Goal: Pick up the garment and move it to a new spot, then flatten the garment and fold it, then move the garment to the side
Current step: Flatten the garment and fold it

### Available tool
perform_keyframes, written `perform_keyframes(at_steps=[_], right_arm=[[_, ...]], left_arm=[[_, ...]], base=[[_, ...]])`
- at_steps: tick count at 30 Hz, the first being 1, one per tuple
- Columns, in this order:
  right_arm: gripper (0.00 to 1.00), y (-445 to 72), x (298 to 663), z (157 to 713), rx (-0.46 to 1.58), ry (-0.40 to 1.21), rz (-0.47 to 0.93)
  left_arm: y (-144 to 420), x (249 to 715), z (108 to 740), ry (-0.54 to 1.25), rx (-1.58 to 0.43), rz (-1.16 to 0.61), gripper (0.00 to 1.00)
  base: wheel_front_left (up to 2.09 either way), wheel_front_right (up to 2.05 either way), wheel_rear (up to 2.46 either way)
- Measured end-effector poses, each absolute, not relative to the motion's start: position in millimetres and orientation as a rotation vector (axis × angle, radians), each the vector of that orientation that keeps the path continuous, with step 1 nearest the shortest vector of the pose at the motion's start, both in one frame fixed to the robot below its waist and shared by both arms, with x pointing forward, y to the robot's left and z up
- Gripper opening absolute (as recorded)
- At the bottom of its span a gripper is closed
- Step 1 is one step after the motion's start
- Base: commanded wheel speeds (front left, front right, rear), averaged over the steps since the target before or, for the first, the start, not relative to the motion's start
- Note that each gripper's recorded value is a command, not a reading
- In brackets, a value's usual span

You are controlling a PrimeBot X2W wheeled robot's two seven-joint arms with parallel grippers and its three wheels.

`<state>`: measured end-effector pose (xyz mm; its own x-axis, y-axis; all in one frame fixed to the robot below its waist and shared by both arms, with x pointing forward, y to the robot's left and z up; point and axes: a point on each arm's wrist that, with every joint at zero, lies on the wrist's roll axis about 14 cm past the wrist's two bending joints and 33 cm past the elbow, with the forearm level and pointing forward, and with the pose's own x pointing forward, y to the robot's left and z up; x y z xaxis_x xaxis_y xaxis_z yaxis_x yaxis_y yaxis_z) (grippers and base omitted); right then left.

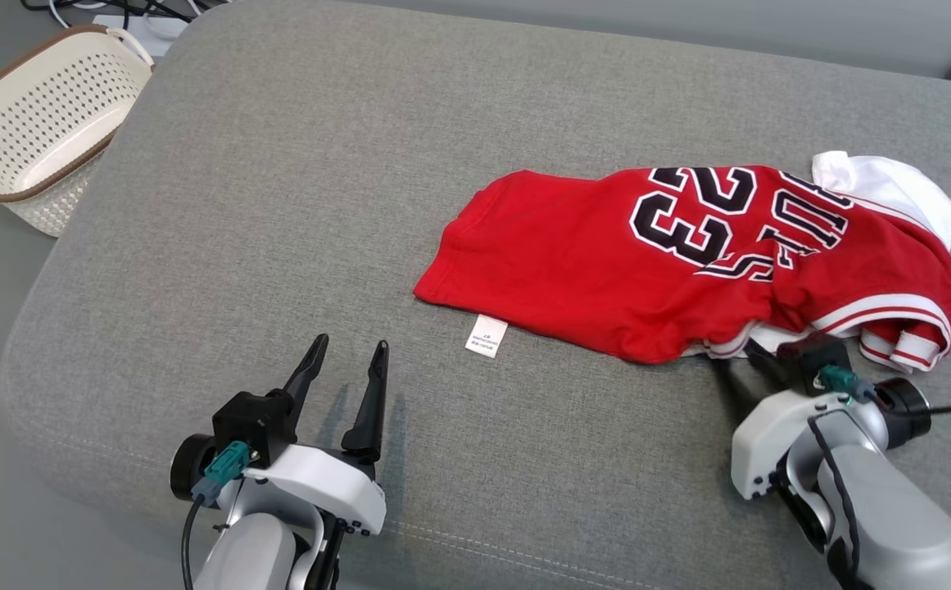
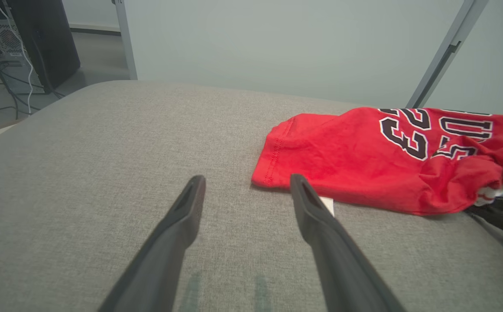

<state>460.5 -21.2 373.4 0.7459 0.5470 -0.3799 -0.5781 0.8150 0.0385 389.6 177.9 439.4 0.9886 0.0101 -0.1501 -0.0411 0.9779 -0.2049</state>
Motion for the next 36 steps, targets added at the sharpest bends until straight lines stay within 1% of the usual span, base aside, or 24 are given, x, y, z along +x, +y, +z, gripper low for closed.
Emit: perform_keyframes(at_steps=[5, 9, 13, 17, 24, 27, 31, 34, 35, 36], right_arm=[[0.00, -25, 472, 388, -0.061, 0.364, 0.581], [0.00, -32, 483, 420, -0.002, 0.274, 0.547], [0.00, -52, 489, 456, 0.056, 0.174, 0.505], [0.00, -79, 482, 479, 0.114, 0.116, 0.466], [0.00, -101, 465, 513, 0.149, 0.095, 0.493], [0.00, -99, 464, 522, 0.162, 0.085, 0.511], [0.00, -89, 466, 518, 0.167, 0.107, 0.531], [0.00, -75, 467, 498, 0.152, 0.178, 0.547], [0.30, -71, 468, 487, 0.134, 0.216, 0.551], [0.76, -67, 470, 477, 0.103, 0.253, 0.554]], left_arm=[[177, 390, 444, 0.134, -0.211, 0.023, 1.00], [170, 390, 448, 0.124, -0.217, 0.002, 1.00], [159, 394, 454, 0.106, -0.221, -0.032, 1.00], [145, 396, 456, 0.102, -0.227, -0.071, 1.00], [123, 401, 456, 0.107, -0.232, -0.134, 1.00], [120, 401, 454, 0.114, -0.231, -0.145, 1.00], [117, 398, 451, 0.125, -0.226, -0.160, 1.00], [109, 393, 444, 0.149, -0.208, -0.198, 1.00], [106, 392, 442, 0.157, -0.200, -0.210, 1.00], [103, 391, 439, 0.166, -0.196, -0.226, 1.00]], base=[[0.00, 0.00, 0.00], [0.00, 0.00, 0.00], [0.00, 0.00, 0.00], [0.00, 0.00, 0.00], [0.00, 0.00, 0.00], [0.00, 0.00, 0.00], [0.00, 0.00, 0.00], [0.00, 0.00, 0.00], [0.00, 0.00, 0.00], [0.00, 0.00, 0.00]])
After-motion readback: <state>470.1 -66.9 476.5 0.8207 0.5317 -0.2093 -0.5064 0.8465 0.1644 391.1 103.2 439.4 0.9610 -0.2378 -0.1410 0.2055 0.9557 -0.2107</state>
